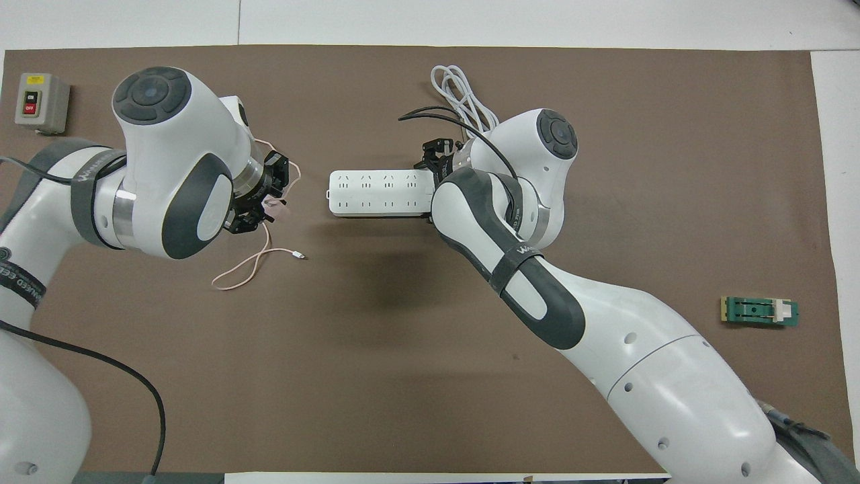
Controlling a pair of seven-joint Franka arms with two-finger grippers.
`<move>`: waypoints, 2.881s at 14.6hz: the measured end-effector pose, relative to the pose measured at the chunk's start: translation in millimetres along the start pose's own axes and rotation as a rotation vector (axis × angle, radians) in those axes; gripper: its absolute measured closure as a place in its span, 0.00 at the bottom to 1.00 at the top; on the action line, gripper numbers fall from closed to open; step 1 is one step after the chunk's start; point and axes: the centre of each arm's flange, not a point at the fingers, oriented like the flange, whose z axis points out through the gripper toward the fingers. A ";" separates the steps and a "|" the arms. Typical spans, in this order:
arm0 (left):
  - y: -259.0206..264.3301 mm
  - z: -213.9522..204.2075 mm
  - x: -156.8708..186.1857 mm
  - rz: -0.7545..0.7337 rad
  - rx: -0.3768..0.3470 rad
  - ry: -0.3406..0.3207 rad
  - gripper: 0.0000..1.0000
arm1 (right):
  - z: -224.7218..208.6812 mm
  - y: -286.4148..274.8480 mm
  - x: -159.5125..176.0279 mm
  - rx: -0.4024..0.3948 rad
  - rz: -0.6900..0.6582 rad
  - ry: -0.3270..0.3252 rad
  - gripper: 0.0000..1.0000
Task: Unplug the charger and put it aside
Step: 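Pull the charger out of the strip with the left gripper, then carry the charger toward the robot with the left gripper while the right gripper withdraws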
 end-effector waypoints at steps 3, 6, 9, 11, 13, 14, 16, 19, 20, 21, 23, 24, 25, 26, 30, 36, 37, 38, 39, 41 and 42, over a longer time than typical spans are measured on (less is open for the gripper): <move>-33.2 -9.2 21.4 0.204 0.024 -0.024 0.69 | -18.8 -3.1 -1.5 -0.002 0.000 -0.009 0.00; -68.8 -24.3 46.7 0.386 0.004 -0.028 0.69 | -49.7 -11.1 -2.7 0.027 -0.001 -0.018 0.00; -112.9 -33.5 83.9 0.533 -0.013 -0.034 0.69 | -65.5 -9.5 -9.2 0.005 -0.008 -0.029 0.00; -143.9 -37.4 110.0 0.618 -0.026 -0.035 0.69 | -90.0 -11.0 -7.7 -0.003 -0.015 -0.020 0.00; -163.8 -38.7 128.1 0.680 -0.041 -0.039 0.69 | -119.4 -11.4 -10.9 0.000 -0.036 -0.008 0.00; -172.9 -37.9 138.0 0.707 -0.061 -0.049 0.69 | -134.0 -10.9 -13.5 0.003 -0.048 0.000 0.00; -195.9 -33.1 160.2 0.743 -0.119 -0.078 0.69 | -167.3 -9.8 -15.7 0.017 -0.075 0.029 0.00; -220.2 -26.2 175.9 0.751 -0.174 -0.099 0.69 | -208.0 -7.4 -8.2 0.023 -0.116 0.075 0.00; -224.7 -23.0 177.6 0.743 -0.193 -0.097 0.69 | -217.4 -6.4 -5.5 0.021 -0.146 0.089 0.00; -226.9 -19.0 177.0 0.738 -0.204 -0.094 0.69 | -225.7 -5.4 -2.6 0.018 -0.181 0.106 0.00; -225.8 -12.2 169.0 0.742 -0.208 -0.102 0.69 | -243.8 -3.6 6.9 0.008 -0.269 0.131 0.00; -222.7 -8.4 162.2 0.745 -0.219 -0.116 0.69 | -254.7 -2.2 13.5 0.000 -0.322 0.141 0.00; -219.7 -4.1 155.1 0.738 -0.247 -0.138 0.69 | -266.2 -0.4 20.4 -0.010 -0.376 0.151 0.00; -218.4 2.6 148.1 0.735 -0.286 -0.167 0.69 | -278.8 2.3 28.0 -0.024 -0.436 0.162 0.00; -224.7 30.5 131.2 0.853 -0.375 -0.212 0.69 | -326.3 16.7 55.2 -0.084 -0.665 0.179 0.00; -256.0 90.0 124.6 0.940 -0.533 -0.230 0.69 | -382.8 35.5 87.5 -0.228 -1.137 0.297 0.00; -260.8 93.3 126.3 0.941 -0.537 -0.232 0.69 | -392.8 39.3 92.3 -0.247 -1.193 0.306 0.00; -264.8 96.0 127.7 0.938 -0.540 -0.233 0.69 | -402.5 43.7 95.1 -0.270 -1.242 0.317 0.00; -269.4 99.4 129.0 0.937 -0.545 -0.236 0.69 | -412.3 49.6 96.0 -0.297 -1.287 0.323 0.00; -277.7 107.4 129.6 0.944 -0.559 -0.241 0.69 | -433.2 64.6 92.1 -0.344 -1.370 0.317 0.00; -280.2 111.7 128.7 0.950 -0.562 -0.246 0.69 | -445.6 74.3 89.8 -0.362 -1.405 0.306 0.00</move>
